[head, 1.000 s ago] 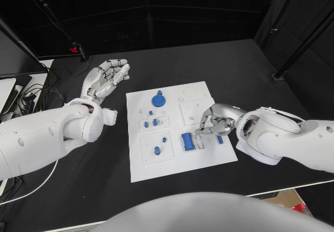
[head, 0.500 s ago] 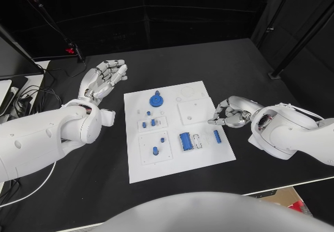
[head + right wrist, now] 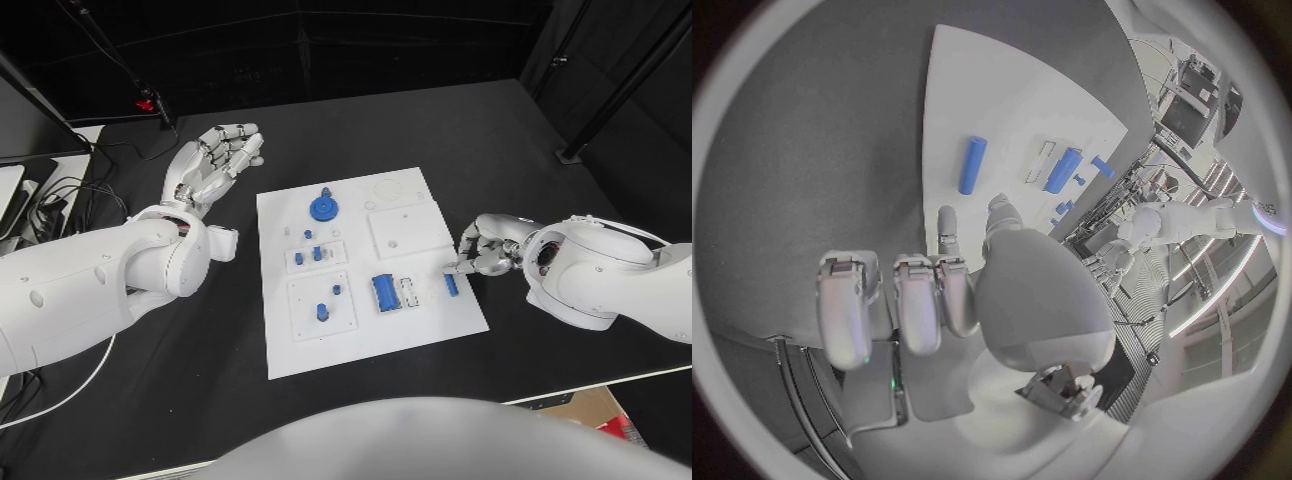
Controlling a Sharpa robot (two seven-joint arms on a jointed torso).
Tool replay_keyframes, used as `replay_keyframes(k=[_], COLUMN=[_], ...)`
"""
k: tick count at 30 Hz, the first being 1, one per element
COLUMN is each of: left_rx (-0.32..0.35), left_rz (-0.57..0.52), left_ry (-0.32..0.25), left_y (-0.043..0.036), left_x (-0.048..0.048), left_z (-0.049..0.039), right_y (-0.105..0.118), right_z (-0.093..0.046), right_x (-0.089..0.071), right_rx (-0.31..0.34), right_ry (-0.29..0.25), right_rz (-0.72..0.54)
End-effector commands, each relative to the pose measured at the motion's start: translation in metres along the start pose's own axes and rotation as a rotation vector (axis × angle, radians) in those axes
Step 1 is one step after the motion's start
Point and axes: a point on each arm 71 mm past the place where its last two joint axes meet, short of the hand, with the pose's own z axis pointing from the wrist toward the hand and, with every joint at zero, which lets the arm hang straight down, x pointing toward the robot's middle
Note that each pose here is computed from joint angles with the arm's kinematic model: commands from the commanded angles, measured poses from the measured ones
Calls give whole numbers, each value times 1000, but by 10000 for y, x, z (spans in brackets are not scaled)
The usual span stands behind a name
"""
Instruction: Assemble the parts on the task board
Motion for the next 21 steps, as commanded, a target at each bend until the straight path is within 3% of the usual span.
replay_keyframes(k=[1,21], left_rx=[109,106], left_rz=[-5,-6], left_ry=[3,3], left_y=[-83,-76], left_x=[-1,-6], left_z=[0,-11], right_y=[-7,43], right_z=[-9,49], right_x=[34,139], right_rx=[40,57], right_ry=[42,120], right_rz=[-79,-142])
